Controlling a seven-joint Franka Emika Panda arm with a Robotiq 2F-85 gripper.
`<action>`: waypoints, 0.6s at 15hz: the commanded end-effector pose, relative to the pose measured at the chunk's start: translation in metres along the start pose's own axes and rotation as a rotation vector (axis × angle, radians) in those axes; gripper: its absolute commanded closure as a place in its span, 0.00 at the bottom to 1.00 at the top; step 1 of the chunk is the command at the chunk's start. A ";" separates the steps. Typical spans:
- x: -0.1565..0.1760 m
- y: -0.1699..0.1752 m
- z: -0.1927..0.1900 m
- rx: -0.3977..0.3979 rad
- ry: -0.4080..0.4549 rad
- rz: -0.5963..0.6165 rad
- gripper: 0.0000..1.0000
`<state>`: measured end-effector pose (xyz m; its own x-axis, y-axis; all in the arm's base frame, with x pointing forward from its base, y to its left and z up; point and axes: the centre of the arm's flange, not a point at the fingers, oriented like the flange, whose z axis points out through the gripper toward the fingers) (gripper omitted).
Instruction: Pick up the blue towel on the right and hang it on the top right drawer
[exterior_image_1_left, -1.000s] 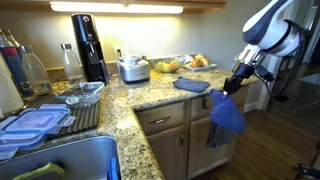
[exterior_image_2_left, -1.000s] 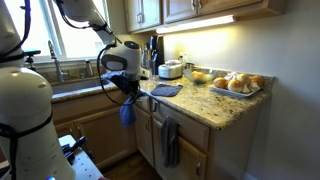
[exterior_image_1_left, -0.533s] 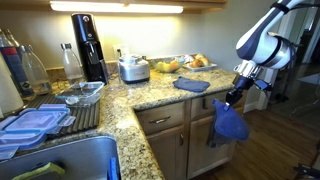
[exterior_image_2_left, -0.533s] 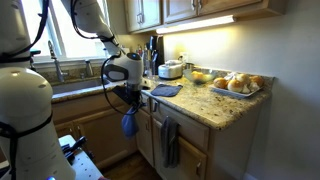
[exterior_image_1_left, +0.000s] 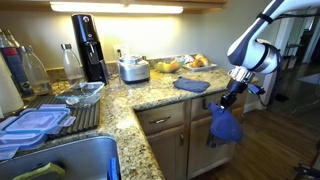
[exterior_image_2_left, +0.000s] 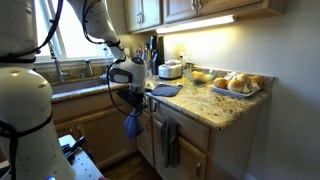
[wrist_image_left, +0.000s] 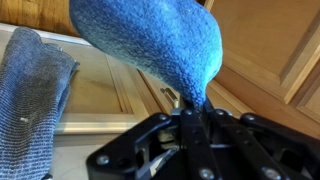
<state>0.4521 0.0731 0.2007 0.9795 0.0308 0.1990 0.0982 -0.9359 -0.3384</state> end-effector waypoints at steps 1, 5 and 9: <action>0.009 0.015 0.012 -0.015 0.020 0.010 0.96; 0.020 0.028 0.028 -0.017 0.003 0.033 0.96; 0.030 0.029 0.033 -0.005 0.008 0.034 0.96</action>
<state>0.4810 0.0623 0.1667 0.9856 -0.0051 0.1691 0.0534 -0.9391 -0.3394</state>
